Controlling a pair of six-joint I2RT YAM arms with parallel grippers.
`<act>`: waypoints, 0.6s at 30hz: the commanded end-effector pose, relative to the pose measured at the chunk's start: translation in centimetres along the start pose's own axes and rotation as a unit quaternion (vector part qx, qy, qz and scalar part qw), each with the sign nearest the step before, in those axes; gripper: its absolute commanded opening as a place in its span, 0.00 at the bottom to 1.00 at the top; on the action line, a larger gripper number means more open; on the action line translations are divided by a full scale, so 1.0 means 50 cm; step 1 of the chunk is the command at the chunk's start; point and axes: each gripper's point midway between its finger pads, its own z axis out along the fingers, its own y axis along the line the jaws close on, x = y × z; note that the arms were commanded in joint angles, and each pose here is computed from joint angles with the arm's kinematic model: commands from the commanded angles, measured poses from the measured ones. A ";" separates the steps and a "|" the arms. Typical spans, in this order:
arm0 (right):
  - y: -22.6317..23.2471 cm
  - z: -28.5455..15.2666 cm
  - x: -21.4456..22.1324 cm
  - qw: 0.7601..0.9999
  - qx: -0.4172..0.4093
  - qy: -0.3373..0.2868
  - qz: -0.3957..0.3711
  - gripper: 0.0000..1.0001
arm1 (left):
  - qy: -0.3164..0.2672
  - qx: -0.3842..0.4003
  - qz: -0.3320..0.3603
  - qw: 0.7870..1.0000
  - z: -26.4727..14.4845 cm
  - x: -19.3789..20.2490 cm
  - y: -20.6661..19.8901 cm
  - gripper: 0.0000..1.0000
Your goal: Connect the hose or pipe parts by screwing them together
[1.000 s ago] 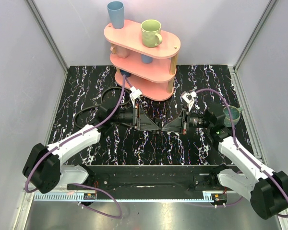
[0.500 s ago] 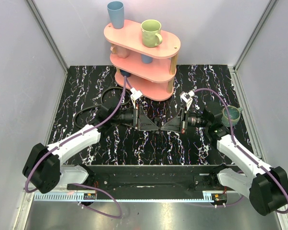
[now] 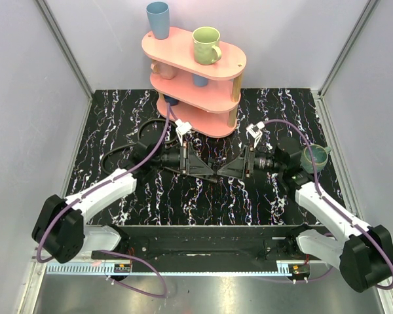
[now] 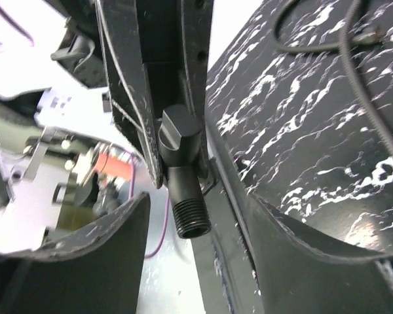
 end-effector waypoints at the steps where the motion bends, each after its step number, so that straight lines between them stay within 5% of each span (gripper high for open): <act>1: -0.037 0.002 -0.060 0.994 0.091 -0.053 -0.002 0.71 | -0.036 -0.049 0.020 0.998 -0.041 -0.056 0.013 0.00; 8: -0.187 0.004 -0.063 0.970 0.242 -0.011 0.010 0.72 | -0.114 -0.319 -0.018 0.941 -0.228 -0.125 0.170 0.00; 18: -0.378 0.090 0.064 0.898 0.392 0.193 -0.051 0.67 | -0.138 -0.490 0.040 0.860 -0.383 -0.073 0.221 0.00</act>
